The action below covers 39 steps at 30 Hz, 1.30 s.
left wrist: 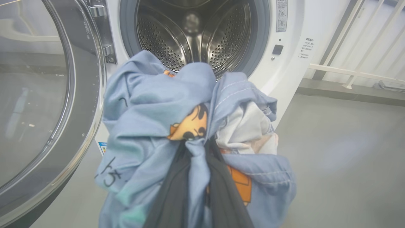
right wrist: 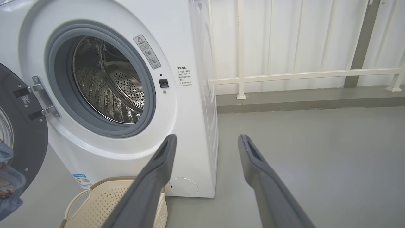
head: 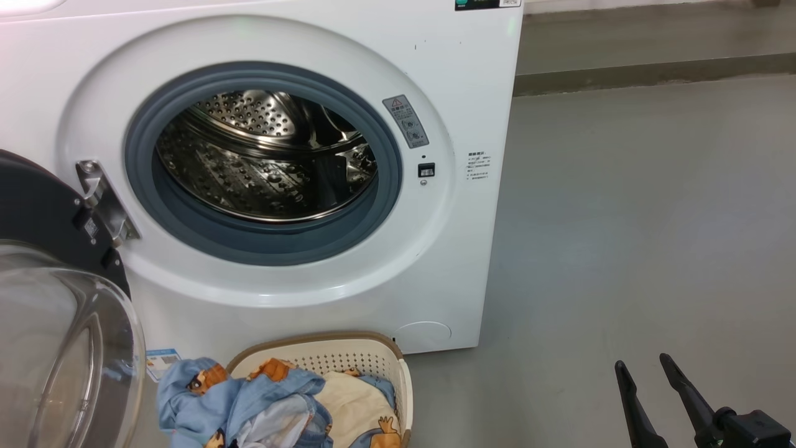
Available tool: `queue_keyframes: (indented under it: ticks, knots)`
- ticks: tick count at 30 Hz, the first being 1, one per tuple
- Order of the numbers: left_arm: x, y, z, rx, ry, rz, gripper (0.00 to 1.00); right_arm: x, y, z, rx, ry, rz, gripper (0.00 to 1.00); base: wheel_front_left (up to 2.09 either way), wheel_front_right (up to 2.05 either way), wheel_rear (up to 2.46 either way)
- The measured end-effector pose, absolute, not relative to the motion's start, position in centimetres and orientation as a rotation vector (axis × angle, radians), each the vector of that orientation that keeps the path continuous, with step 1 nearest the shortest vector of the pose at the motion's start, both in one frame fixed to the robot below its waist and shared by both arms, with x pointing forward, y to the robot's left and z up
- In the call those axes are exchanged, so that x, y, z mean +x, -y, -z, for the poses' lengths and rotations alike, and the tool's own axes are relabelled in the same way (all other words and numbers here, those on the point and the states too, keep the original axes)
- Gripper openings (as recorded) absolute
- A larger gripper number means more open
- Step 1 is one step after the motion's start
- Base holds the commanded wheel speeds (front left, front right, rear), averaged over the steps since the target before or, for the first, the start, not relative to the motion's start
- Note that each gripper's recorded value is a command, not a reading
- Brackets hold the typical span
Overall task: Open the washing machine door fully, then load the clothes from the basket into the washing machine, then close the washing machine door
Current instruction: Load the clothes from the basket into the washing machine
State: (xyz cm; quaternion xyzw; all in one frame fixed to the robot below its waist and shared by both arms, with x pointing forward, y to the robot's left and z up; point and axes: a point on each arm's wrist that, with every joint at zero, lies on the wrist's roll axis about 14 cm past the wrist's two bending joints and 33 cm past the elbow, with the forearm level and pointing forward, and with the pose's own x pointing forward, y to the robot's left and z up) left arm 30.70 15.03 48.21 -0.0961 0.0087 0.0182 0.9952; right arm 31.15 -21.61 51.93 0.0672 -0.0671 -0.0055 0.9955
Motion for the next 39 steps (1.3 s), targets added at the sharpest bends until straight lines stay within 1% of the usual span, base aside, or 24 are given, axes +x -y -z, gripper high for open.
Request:
queue_keyframes:
  ticks: [13, 20, 29, 34, 35, 39]
  knots:
    - [31.1, -14.9, -47.7, -0.17, -0.045, -0.015, 0.0, 31.2, 21.7, -51.4, 0.139, 0.119, 0.02, 1.0, 0.0, 0.0, 0.0]
    - [33.0, -13.5, -47.5, -0.149, -0.071, 0.042, 0.0, 31.1, 22.0, -50.8, 0.142, 0.098, 0.034, 1.0, 0.0, 0.0, 0.0]
    - [37.7, -11.4, -47.9, -0.123, -0.066, 0.11, 0.0, 31.4, 22.6, -50.5, 0.156, 0.086, 0.073, 1.0, 0.0, 0.0, 0.0]
    - [41.9, -11.2, -48.7, -0.101, -0.038, 0.122, 0.0, 32.3, 23.0, -50.3, 0.162, 0.079, 0.092, 1.0, 0.0, 0.0, 0.0]
    - [43.7, -10.9, -49.1, -0.092, -0.025, 0.13, 0.0, 32.8, 23.3, -50.3, 0.159, 0.078, 0.101, 1.0, 0.0, 0.0, 0.0]
    - [47.2, -10.2, -49.4, -0.073, -0.013, 0.145, 0.0, 33.5, 23.9, -50.2, 0.163, 0.074, 0.125, 1.0, 0.0, 0.0, 0.0]
